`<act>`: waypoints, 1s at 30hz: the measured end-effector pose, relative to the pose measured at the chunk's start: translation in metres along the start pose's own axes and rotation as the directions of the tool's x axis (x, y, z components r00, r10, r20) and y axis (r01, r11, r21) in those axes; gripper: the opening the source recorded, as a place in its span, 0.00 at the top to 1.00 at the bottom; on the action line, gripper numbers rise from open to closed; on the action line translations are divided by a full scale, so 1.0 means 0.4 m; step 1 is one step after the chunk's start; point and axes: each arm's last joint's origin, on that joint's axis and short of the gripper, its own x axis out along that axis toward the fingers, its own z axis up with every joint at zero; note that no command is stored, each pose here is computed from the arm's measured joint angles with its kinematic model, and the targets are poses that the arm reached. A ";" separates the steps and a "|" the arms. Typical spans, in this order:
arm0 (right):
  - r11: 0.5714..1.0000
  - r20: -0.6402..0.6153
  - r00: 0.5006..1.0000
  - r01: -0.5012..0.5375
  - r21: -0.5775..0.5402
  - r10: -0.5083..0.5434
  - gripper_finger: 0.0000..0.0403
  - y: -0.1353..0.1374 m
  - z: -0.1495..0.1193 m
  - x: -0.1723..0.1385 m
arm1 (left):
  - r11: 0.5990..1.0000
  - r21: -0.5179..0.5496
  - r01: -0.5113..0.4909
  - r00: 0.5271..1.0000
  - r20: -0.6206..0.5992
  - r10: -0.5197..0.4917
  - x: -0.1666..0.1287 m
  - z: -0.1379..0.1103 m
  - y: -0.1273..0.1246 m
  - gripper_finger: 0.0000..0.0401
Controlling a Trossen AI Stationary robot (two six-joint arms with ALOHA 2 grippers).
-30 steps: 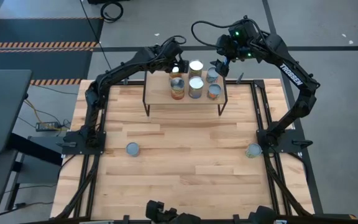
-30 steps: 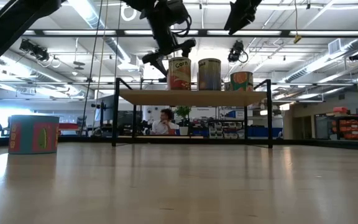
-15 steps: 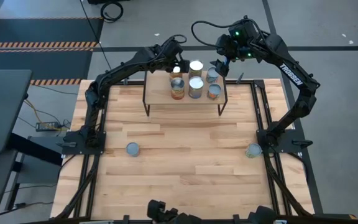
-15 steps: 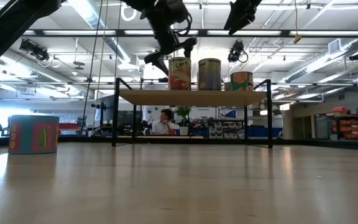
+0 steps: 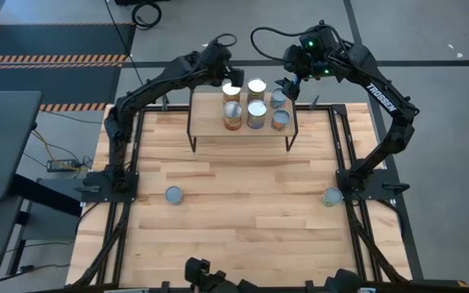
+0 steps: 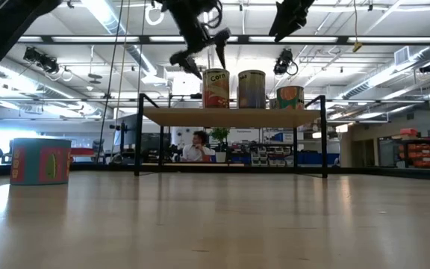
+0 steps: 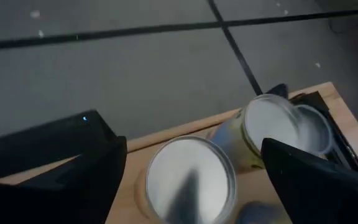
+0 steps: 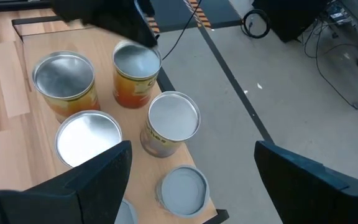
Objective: Pick and place cans onto a shelf
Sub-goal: Adjust the canned peaches on the shelf
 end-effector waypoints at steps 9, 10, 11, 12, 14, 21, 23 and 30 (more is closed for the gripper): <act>1.000 0.047 0.999 -0.015 0.010 0.015 0.14 -0.008 0.014 0.021 | 0.986 0.097 0.139 0.986 0.078 -0.146 -0.031 0.024 -0.030 0.06; 0.999 0.044 0.998 -0.044 -0.006 0.044 0.14 -0.008 0.014 0.035 | 0.982 0.122 0.142 0.985 0.078 -0.152 -0.038 0.023 -0.033 0.06; 0.997 0.040 0.996 -0.077 -0.028 0.078 0.14 -0.009 0.015 0.053 | 0.979 0.148 0.141 0.985 0.074 -0.154 -0.046 0.023 -0.031 0.06; 0.994 0.036 0.995 -0.095 -0.052 0.096 0.14 -0.009 0.016 0.073 | 0.973 0.180 0.143 0.984 0.084 -0.160 -0.058 0.026 -0.032 0.06; 0.993 0.033 0.997 -0.072 -0.089 0.075 0.14 -0.016 0.023 0.116 | 0.969 0.208 0.137 0.982 0.102 -0.160 -0.100 0.036 -0.023 0.06; 0.988 -0.046 0.999 0.005 -0.154 -0.012 0.14 -0.045 0.017 0.265 | 0.971 0.238 0.037 0.976 0.199 -0.086 -0.251 0.064 0.026 0.06; 0.986 -0.081 0.997 0.000 -0.166 -0.013 0.14 -0.048 0.008 0.302 | 0.971 0.238 -0.007 0.975 0.218 -0.047 -0.296 0.065 0.045 0.06; 0.973 -0.160 0.986 0.019 -0.229 -0.057 0.14 -0.043 -0.007 0.363 | 0.967 0.208 -0.148 0.957 0.279 0.086 -0.408 0.064 0.105 0.06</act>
